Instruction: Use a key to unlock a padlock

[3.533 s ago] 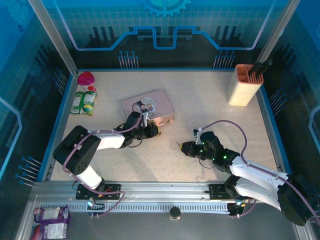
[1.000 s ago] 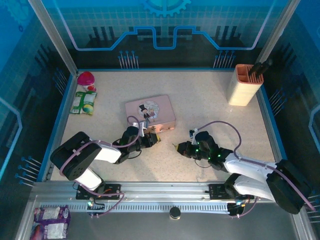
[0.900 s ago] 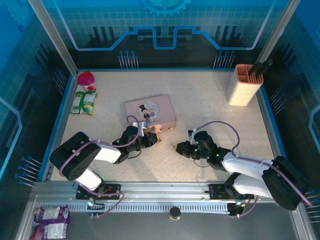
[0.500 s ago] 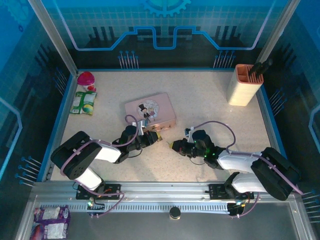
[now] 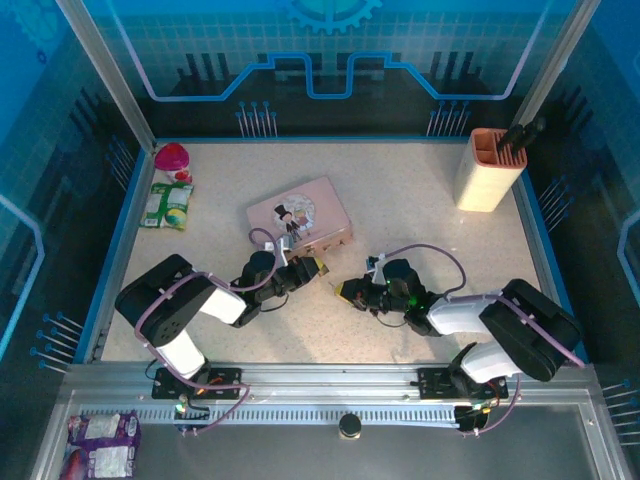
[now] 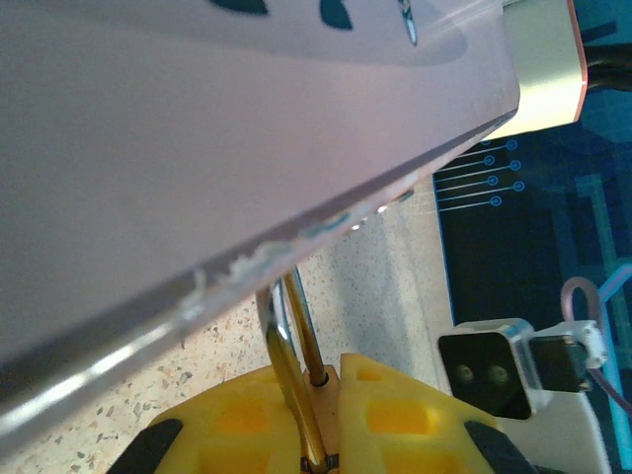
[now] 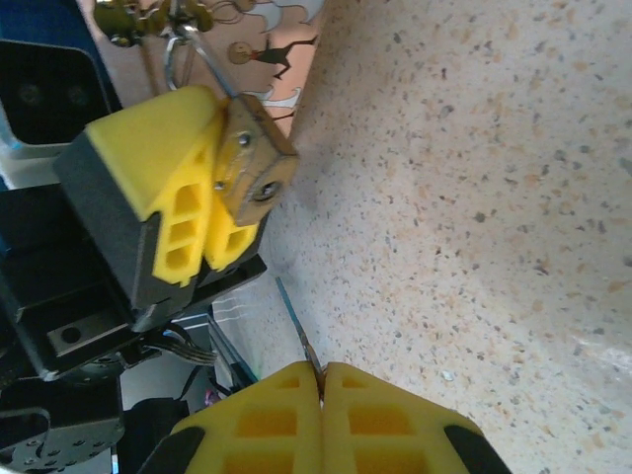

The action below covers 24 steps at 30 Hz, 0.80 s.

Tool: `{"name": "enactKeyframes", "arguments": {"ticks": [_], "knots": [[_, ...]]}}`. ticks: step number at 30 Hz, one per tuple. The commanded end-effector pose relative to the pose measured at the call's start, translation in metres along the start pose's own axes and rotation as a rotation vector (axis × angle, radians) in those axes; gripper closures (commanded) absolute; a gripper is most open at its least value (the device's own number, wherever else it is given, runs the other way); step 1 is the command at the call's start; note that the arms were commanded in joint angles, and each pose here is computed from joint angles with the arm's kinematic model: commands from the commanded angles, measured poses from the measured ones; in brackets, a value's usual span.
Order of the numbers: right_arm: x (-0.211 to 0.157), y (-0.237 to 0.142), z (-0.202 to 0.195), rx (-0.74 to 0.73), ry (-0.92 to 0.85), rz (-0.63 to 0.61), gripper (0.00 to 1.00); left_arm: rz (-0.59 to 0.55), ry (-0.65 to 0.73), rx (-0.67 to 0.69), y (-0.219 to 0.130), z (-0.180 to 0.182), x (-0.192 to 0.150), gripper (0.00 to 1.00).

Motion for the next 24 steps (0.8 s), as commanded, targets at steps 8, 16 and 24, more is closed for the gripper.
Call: {"name": "enactKeyframes", "arguments": {"ticks": [8, 16, 24], "knots": [[0.005, 0.0, 0.01, 0.093, 0.023, -0.007, 1.0, 0.001, 0.008, -0.174, -0.005, -0.039, 0.005, 1.0], [0.008, -0.001, 0.006, 0.128, 0.063, -0.014, 1.0, -0.007, 0.01, -0.195, -0.008, -0.046, 0.006, 1.0], [0.012, 0.004, 0.005, 0.192, 0.102, -0.025, 1.0, -0.013, 0.009, -0.212, -0.01, -0.05, 0.006, 1.0]]}}
Point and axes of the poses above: each hand's point on the last joint's axis, 136 mm out from that joint toward the fingers, its own y axis out along the fingers, its own z axis along the line the jaws close on, x = y × z, the point moved 4 cm from there along -y, back along the fingers, and after that the axes turned 8 degrees about -y, right-handed, at the moved point
